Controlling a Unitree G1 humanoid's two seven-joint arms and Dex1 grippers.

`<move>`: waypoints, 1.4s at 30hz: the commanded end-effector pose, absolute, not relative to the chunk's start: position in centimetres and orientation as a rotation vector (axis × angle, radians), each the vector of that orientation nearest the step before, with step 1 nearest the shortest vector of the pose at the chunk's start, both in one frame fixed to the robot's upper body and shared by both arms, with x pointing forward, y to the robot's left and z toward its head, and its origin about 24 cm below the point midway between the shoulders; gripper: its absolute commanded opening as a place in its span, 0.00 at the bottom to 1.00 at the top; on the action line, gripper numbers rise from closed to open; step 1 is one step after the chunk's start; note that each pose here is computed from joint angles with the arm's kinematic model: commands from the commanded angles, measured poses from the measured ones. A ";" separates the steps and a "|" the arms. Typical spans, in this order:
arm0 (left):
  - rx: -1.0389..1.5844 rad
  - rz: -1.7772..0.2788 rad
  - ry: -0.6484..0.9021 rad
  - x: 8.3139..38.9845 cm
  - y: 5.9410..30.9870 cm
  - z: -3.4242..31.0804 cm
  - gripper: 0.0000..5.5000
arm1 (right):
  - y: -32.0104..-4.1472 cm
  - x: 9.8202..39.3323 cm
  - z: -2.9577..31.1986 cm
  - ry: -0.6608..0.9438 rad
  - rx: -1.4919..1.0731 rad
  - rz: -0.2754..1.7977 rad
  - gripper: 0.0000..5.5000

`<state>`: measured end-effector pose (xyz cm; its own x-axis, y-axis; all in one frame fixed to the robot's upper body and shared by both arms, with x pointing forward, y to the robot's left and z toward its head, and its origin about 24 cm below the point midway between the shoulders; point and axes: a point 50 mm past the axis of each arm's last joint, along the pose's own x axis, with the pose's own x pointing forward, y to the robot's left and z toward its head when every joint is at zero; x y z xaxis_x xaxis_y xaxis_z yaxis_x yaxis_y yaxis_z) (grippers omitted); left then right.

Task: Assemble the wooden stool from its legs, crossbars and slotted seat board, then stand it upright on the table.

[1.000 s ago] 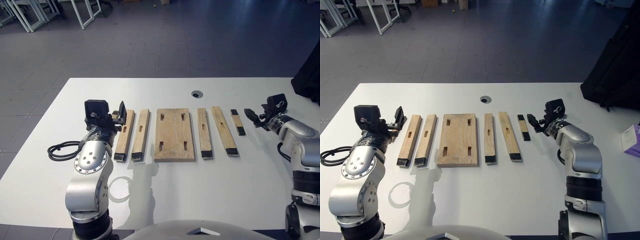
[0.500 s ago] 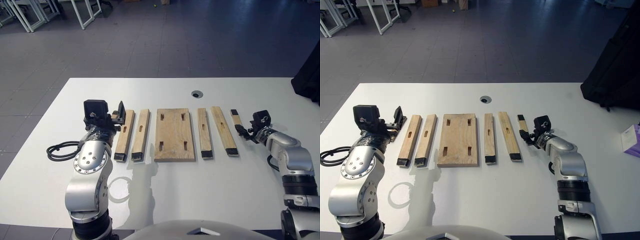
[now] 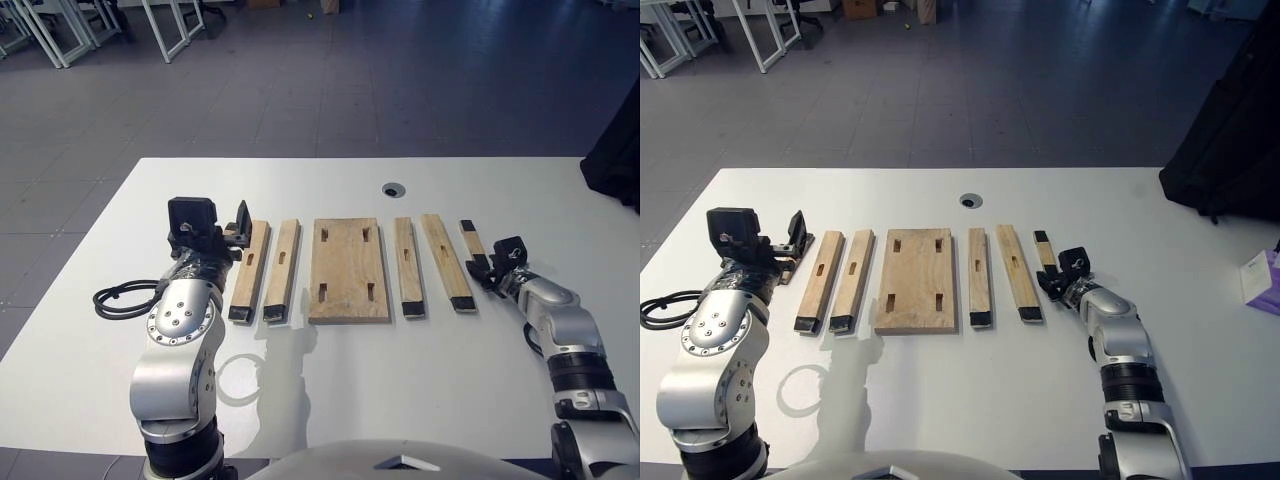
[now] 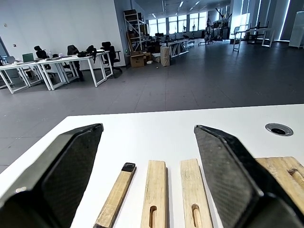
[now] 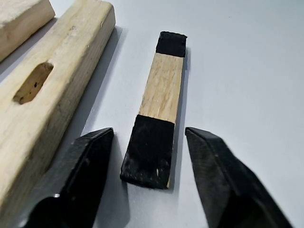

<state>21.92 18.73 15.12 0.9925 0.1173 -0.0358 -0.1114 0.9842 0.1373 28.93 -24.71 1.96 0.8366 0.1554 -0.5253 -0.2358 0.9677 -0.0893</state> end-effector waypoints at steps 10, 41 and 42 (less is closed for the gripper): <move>0.123 0.090 0.031 22.8 18.7 15.6 0.64 | -27.7 25.8 -2.6 0.697 -0.131 0.040 0.23; -1.031 -0.633 0.228 30.0 17.6 14.9 0.64 | -5.7 27.0 13.1 -0.085 -0.177 0.694 0.23; -1.026 -0.630 0.228 30.0 17.5 14.9 0.64 | -5.5 26.8 13.1 -0.083 -0.175 0.702 0.23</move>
